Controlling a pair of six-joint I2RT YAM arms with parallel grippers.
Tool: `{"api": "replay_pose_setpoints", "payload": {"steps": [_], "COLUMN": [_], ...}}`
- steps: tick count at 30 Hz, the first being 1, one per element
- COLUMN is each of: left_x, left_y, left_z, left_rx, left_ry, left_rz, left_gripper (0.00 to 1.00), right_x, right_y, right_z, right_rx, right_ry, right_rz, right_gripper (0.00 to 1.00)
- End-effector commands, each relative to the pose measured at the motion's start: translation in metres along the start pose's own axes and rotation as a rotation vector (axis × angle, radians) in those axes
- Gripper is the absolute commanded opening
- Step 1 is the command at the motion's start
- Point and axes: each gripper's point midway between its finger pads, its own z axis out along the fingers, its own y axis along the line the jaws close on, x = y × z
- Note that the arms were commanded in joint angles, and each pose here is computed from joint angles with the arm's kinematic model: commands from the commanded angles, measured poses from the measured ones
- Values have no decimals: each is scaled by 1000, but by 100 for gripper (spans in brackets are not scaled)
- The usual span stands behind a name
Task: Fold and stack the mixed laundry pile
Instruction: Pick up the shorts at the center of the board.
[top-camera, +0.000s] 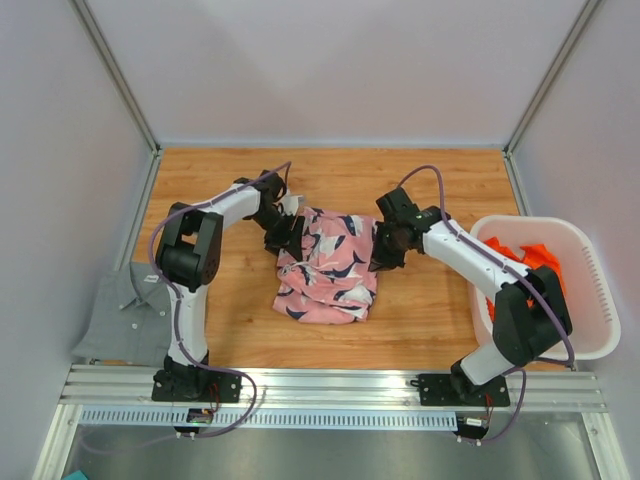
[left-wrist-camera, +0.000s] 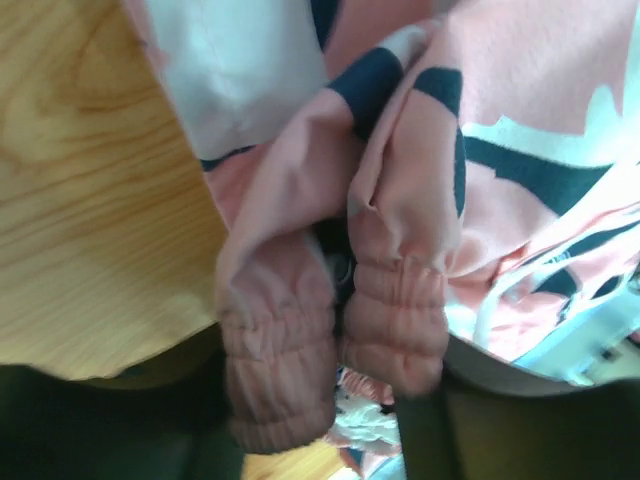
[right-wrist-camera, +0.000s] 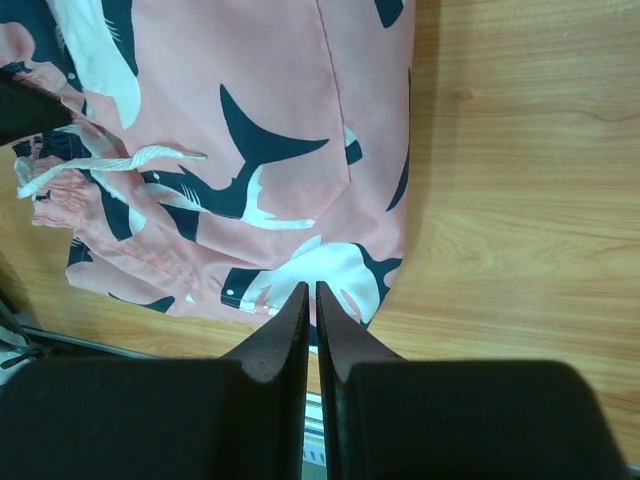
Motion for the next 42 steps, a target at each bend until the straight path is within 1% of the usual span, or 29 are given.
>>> {"api": "replay_pose_setpoints", "payload": {"steps": [1, 2, 3, 4, 6, 9, 10, 13, 15, 16, 19, 24, 26, 27, 28, 29, 30, 31, 33, 37, 39, 40, 42], "left_x": [8, 8, 7, 6, 2, 1, 1, 7, 14, 22, 36, 51, 59, 63, 65, 66, 69, 71, 78, 102, 112, 114, 113], "left_y": [11, 10, 8, 6, -1, -9, -11, -5, 8, 12, 23, 40, 41, 40, 35, 37, 31, 32, 38, 38, 41, 46, 46], "left_z": [24, 23, 22, 21, 14, -1, -12, -37, -51, -60, -79, -105, -115, -119, -127, -139, -138, -151, -170, -189, -198, -205, -216], "left_rx": [6, 15, 26, 32, 52, 62, 50, -46, -129, -163, -190, -316, -345, -344, -290, -259, -222, -204, -224, -241, -239, -230, -222], "left_ry": [54, 53, 52, 48, 29, 1, -22, -43, -36, -35, -20, 3, 14, 7, -27, -73, -65, -104, -154, -139, -155, -184, -225], "left_rz": [-24, -23, -18, -3, 24, 90, 150, 249, 324, 333, 322, 378, 360, 316, 263, 180, 174, 127, 88, 73, 32, -13, -39], "left_gripper": [48, 42, 24, 14, 0, 0, 0, 0, 0, 0, 0, 0, 0, 0, 0, 0, 0, 0, 0, 0, 0, 0, 0], "right_x": [-6, -6, -7, -7, -8, -11, -12, -14, -18, -18, -21, -24, -26, -26, -26, -27, -27, -26, -26, -25, -27, -27, -29], "right_y": [-5, -6, -6, -9, -11, -16, -18, -24, -28, -30, -32, -36, -39, -39, -40, -40, -40, -40, -42, -43, -41, -40, -39], "right_z": [-10, -11, -11, -11, -13, -18, -19, -23, -26, -27, -30, -34, -36, -37, -38, -40, -40, -40, -39, -36, -35, -35, -34], "right_rx": [-4, -5, -6, -1, 2, 11, 14, 18, 18, 22, 22, 28, 32, 32, 33, 31, 29, 30, 35, 28, 17, 13, 11], "right_ry": [-49, -50, -53, -53, -58, -73, -75, -90, -102, -104, -117, -131, -137, -141, -144, -148, -151, -149, -150, -144, -148, -146, -145], "right_rz": [4, 6, 9, 14, 15, 21, 24, 32, 39, 45, 48, 52, 59, 62, 63, 67, 68, 67, 68, 83, 92, 93, 90], "right_gripper": [7, 7, 7, 7, 6, 6, 6, 6, 6, 6, 6, 6, 6, 6, 6, 6, 6, 6, 6, 6, 6, 6, 6]}}
